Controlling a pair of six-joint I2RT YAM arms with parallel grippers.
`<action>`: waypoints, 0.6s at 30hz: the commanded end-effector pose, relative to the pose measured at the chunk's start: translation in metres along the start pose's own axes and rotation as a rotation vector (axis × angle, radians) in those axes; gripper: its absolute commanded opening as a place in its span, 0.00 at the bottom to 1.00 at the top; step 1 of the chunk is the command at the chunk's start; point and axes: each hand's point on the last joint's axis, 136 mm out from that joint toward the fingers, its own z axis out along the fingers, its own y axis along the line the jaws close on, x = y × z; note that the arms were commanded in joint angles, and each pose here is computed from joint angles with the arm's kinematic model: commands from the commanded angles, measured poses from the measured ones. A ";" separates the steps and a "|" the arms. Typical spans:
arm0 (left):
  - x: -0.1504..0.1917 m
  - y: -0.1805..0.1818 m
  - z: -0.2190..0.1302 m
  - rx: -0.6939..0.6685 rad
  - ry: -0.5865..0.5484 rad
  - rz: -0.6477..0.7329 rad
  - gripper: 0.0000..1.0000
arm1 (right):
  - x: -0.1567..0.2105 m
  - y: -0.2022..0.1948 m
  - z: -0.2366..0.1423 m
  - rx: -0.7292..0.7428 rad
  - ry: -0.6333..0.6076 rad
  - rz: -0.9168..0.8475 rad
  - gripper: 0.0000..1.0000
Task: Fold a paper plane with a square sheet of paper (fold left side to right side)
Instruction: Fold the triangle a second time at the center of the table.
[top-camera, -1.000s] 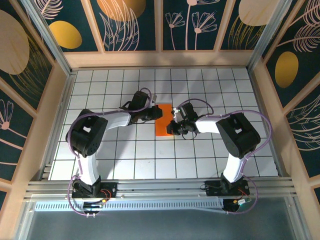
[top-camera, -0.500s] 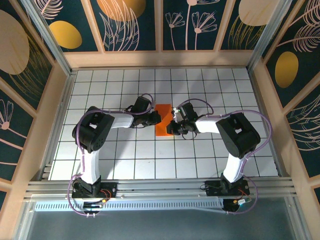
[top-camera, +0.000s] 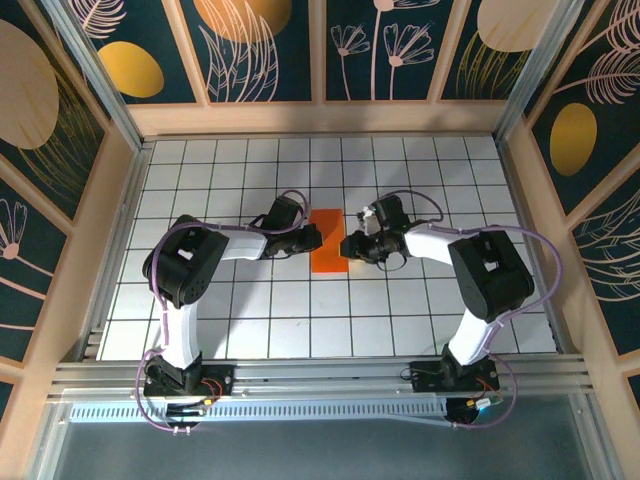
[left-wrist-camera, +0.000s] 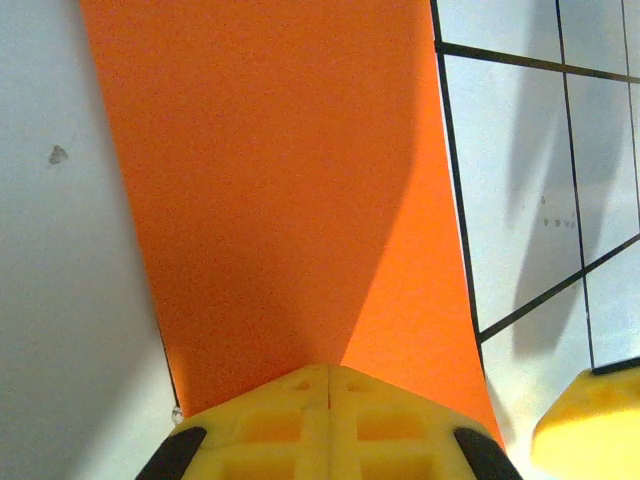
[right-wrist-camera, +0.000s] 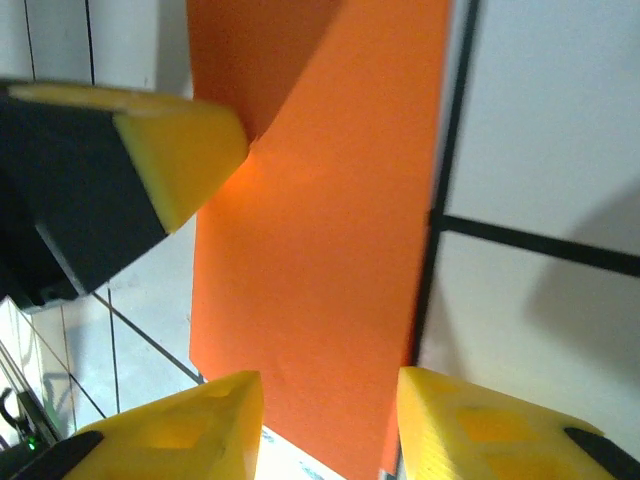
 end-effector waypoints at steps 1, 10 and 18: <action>0.019 0.018 0.000 -0.061 0.046 -0.037 0.00 | 0.015 -0.007 -0.006 0.010 0.043 0.026 0.44; 0.021 0.016 0.002 -0.053 0.048 -0.039 0.00 | 0.027 -0.005 0.008 -0.038 0.096 0.062 0.45; 0.020 0.016 0.002 -0.050 0.047 -0.040 0.00 | 0.033 0.001 0.019 -0.072 0.129 0.078 0.38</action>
